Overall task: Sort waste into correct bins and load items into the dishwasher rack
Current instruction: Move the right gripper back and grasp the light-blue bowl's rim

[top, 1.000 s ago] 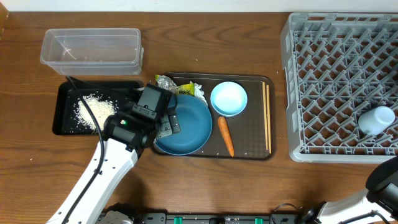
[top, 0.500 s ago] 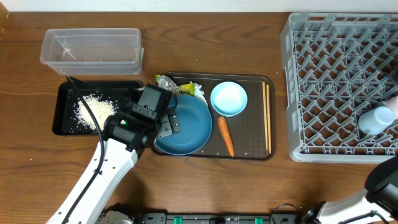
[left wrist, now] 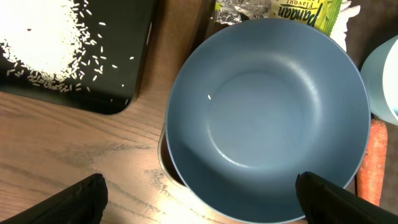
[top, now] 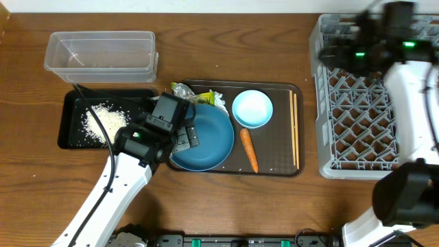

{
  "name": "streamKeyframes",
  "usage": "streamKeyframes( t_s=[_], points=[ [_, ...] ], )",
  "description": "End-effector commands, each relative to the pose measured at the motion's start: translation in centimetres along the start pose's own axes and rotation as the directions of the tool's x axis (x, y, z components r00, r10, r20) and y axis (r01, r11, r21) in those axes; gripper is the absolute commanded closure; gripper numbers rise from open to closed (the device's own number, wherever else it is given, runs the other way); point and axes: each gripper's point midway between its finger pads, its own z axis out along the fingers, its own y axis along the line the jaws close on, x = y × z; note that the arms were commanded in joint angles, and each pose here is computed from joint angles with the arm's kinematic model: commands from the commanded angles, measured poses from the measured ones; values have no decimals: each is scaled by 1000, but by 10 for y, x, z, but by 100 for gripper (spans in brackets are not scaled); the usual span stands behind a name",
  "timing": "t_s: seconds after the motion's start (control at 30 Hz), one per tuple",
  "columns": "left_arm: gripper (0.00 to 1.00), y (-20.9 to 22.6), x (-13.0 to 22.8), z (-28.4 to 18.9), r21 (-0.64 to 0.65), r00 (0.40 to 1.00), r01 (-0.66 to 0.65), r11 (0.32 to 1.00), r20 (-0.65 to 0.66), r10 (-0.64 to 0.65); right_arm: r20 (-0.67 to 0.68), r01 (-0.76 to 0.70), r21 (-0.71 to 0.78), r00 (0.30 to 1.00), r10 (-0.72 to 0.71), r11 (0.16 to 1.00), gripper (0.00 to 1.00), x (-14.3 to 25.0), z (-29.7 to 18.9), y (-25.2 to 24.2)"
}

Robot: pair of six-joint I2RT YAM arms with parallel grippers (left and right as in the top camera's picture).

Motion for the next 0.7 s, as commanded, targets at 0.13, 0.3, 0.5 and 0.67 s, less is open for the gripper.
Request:
streamKeyframes(
  t_s=[0.13, 0.3, 0.5, 0.67],
  points=[
    [1, 3, -5, -1, -19, 1000, 9, 1000, 16, -9, -35, 284, 129, 959, -282, 950, 20, 38, 20, 90],
    [1, 3, -5, -1, -19, 1000, 9, 1000, 16, -9, -96, 358, 124, 932, -348, 925, 26, 71, 46, 128],
    [0, 3, -5, -1, -19, 1000, 9, 1000, 16, -9, -199, 395, 129, 909, -367, 909, 43, 108, 85, 141],
    [0, 3, -5, -1, -19, 1000, 9, 1000, 16, -9, -310, 415, 80, 875, -373, 906, 46, 141, 111, 144]
  ],
)
